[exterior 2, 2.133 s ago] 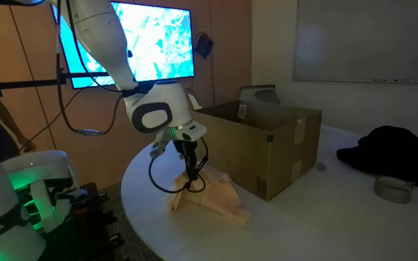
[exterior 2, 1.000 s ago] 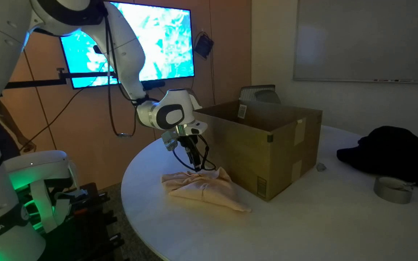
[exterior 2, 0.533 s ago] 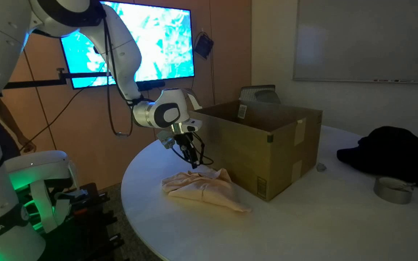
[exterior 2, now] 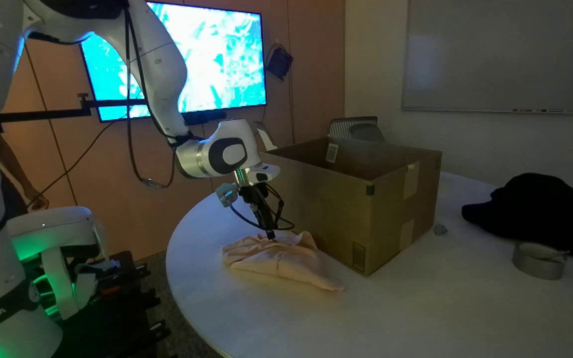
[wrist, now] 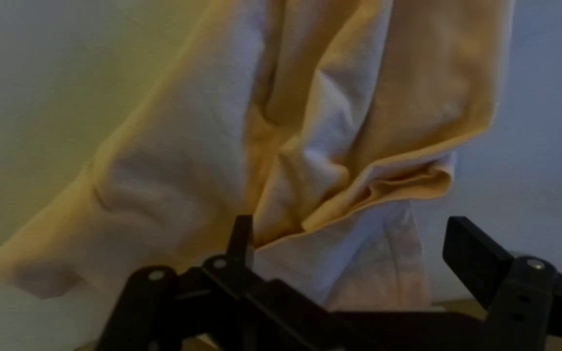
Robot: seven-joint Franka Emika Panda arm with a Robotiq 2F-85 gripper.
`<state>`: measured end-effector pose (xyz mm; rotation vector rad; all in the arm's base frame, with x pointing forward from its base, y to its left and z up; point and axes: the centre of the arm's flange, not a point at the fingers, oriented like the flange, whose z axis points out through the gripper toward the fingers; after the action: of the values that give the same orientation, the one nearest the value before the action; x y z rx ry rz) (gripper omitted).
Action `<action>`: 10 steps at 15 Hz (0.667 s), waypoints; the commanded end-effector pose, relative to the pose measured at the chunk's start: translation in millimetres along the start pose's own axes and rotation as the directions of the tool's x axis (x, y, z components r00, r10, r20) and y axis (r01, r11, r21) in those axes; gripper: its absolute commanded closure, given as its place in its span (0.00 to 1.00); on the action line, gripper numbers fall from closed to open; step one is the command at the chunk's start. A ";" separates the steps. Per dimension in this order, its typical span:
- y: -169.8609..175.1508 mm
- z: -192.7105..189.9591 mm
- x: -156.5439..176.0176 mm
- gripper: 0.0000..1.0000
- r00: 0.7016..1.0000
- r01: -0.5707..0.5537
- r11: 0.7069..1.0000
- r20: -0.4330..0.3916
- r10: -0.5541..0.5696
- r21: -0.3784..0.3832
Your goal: Put the marker on the towel, fold the towel, and then put the folded towel in the box
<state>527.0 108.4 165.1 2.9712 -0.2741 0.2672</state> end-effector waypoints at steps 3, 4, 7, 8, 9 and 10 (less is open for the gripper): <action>32.9 -8.6 -20.6 0.00 0.993 -0.102 0.994 0.053 0.104 -0.042; 35.4 -0.4 -22.4 0.00 0.991 -0.109 0.993 0.069 0.113 -0.048; 49.5 36.0 -20.2 0.00 0.985 -0.120 0.993 0.125 0.122 -0.021; 54.1 50.2 -18.1 0.00 0.980 -0.135 0.991 0.148 0.134 -0.004; 61.1 63.8 -15.4 0.00 0.974 -0.155 0.988 0.170 0.151 0.014; 65.4 74.8 -15.3 0.00 0.967 -0.182 0.983 0.185 0.174 0.024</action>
<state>494.7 56.1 129.5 2.9630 -0.5083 0.0522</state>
